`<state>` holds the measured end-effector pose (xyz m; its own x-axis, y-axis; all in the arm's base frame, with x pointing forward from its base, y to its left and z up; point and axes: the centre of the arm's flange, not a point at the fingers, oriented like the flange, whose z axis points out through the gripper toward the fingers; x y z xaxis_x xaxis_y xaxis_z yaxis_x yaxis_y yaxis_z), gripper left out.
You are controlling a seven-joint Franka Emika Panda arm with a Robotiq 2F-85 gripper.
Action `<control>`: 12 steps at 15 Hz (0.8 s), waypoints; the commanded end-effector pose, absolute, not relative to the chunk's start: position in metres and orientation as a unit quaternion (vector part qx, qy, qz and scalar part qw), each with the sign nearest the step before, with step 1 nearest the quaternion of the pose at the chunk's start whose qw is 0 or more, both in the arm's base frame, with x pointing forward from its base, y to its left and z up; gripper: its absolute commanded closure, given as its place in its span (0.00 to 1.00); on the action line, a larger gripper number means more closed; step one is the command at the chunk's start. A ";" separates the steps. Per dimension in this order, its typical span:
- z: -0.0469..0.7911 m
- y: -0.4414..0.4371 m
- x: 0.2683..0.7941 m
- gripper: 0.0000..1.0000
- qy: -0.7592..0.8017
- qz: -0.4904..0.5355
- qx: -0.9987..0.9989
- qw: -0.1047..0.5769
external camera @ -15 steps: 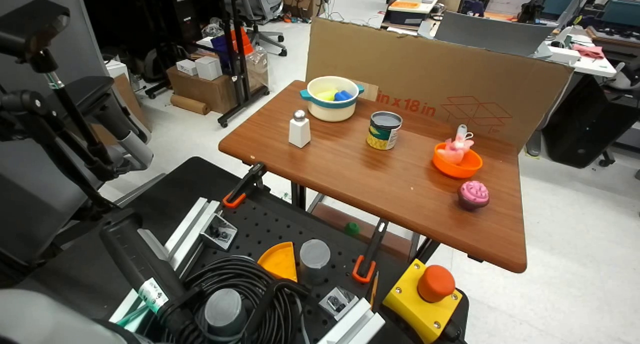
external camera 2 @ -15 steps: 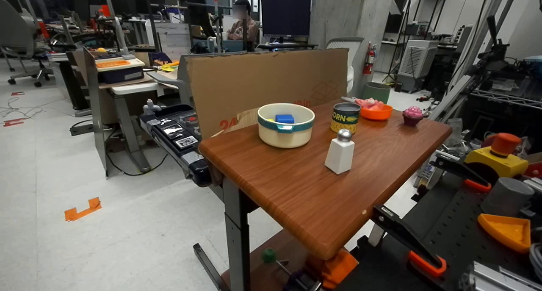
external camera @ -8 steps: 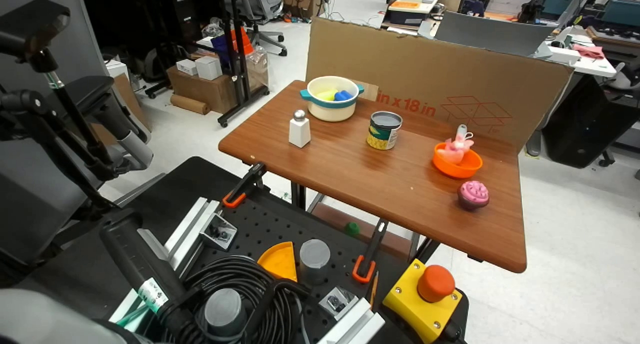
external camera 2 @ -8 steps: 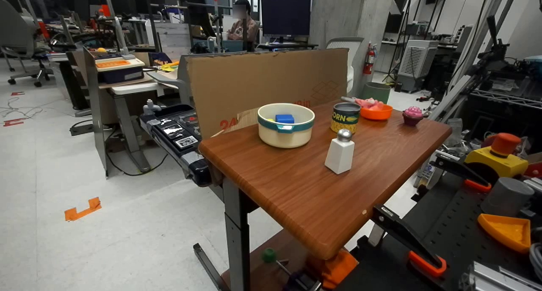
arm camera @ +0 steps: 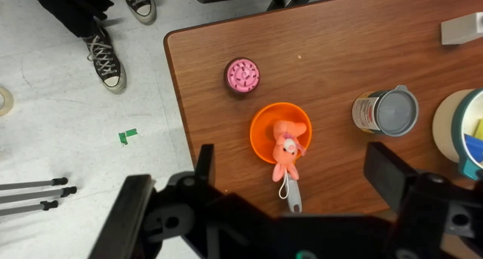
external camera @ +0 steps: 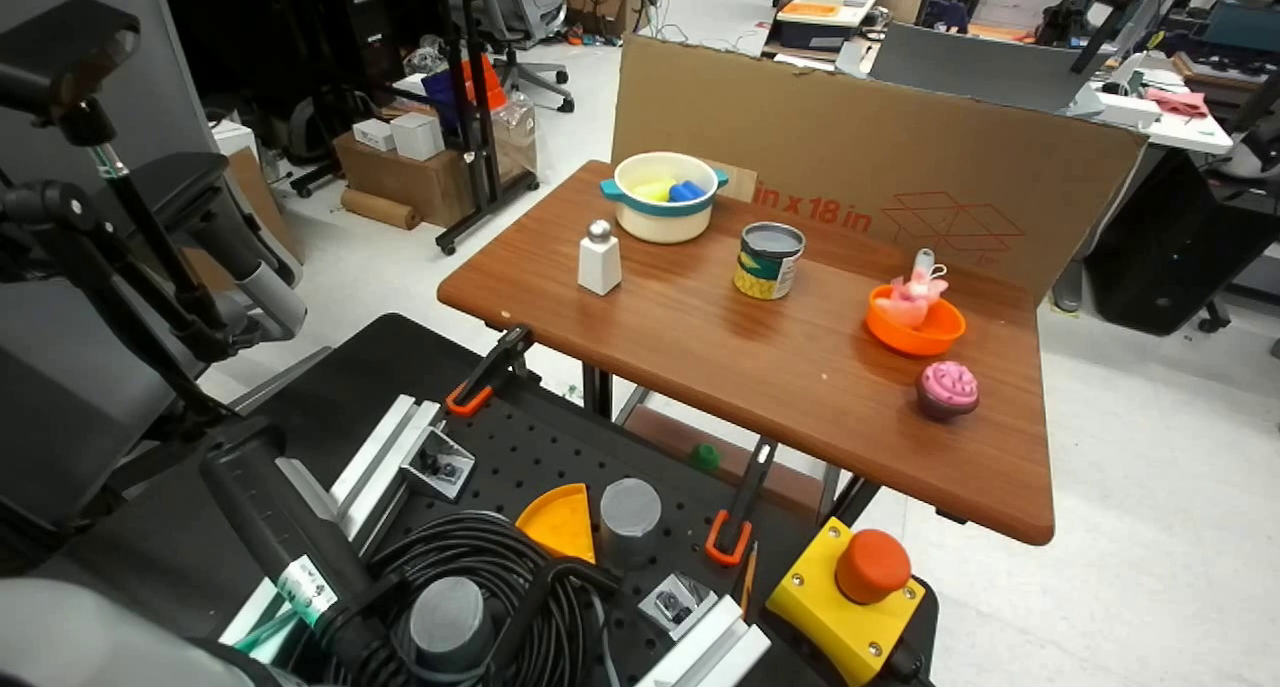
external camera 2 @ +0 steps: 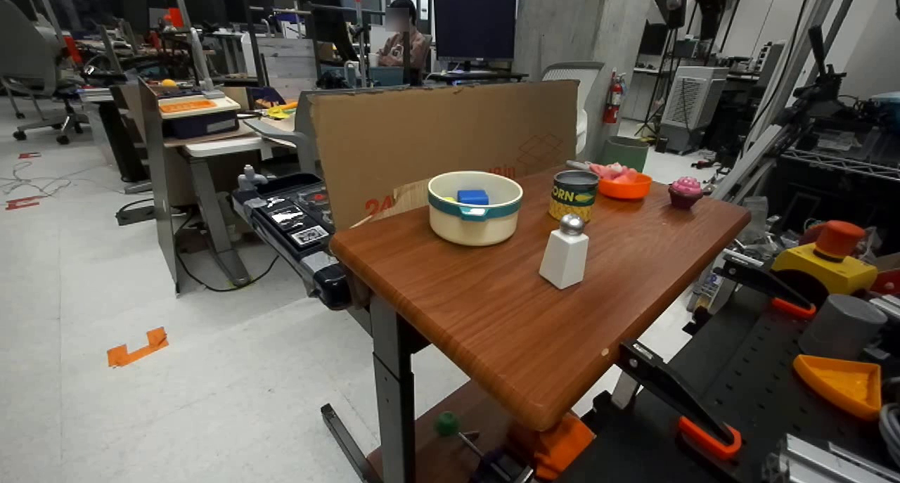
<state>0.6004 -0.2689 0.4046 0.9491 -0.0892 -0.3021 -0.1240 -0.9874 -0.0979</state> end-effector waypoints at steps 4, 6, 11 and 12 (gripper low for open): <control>0.385 -0.275 0.617 0.00 0.033 0.196 -0.976 0.089; 0.381 -0.276 0.618 0.00 0.032 0.203 -0.974 0.093; 0.378 -0.277 0.621 0.00 0.041 0.201 -0.977 0.065; 0.378 -0.276 0.622 0.00 0.045 0.200 -0.977 0.056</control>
